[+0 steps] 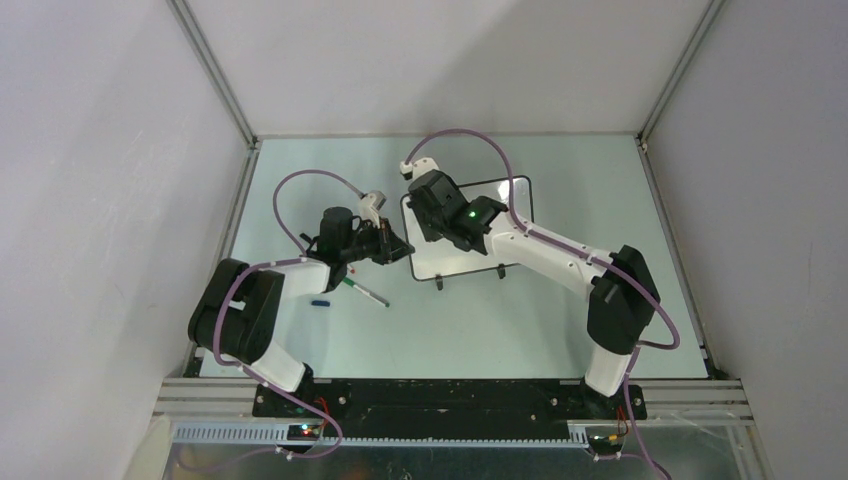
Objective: Write a sentence on the whiteboard
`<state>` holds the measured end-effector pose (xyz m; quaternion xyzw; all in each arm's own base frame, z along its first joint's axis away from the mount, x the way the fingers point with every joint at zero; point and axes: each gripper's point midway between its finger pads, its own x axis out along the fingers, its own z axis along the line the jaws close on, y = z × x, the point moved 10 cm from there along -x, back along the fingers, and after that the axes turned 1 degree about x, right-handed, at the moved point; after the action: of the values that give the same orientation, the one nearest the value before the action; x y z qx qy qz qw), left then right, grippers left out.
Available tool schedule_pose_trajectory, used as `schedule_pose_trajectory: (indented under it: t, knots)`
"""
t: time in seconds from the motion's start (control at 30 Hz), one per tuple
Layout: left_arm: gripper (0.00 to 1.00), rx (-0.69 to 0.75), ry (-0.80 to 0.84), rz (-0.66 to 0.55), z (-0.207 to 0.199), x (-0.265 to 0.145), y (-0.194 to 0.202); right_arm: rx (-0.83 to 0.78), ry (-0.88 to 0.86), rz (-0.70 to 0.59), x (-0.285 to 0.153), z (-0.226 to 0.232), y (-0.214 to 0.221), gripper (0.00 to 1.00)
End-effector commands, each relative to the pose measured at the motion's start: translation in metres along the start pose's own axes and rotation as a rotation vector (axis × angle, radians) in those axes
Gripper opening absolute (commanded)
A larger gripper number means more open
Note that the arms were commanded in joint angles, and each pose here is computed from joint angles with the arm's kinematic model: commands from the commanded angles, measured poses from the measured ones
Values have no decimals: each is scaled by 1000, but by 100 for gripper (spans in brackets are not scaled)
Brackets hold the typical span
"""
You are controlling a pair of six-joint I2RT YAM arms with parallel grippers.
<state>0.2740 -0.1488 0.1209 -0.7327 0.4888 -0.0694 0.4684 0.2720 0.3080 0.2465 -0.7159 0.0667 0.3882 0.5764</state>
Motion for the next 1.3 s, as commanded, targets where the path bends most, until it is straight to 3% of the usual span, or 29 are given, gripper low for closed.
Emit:
schedule_pose_trajectory:
  t: [0.0, 0.73, 1.0, 1.27]
  knots:
    - [2, 58, -18, 1, -3, 0, -5, -7, -17, -25, -3, 3, -7, 0]
    - [1, 64, -20, 10, -4, 0, -5, -7, -72, -32, -7, 12, -19, 0]
    - [1, 65, -27, 11, -4, 1, -5, 4, -129, -154, -42, 1, -20, 0]
    - [1, 73, -37, 12, -3, 0, -6, 54, -64, -163, -40, -17, -19, 0]
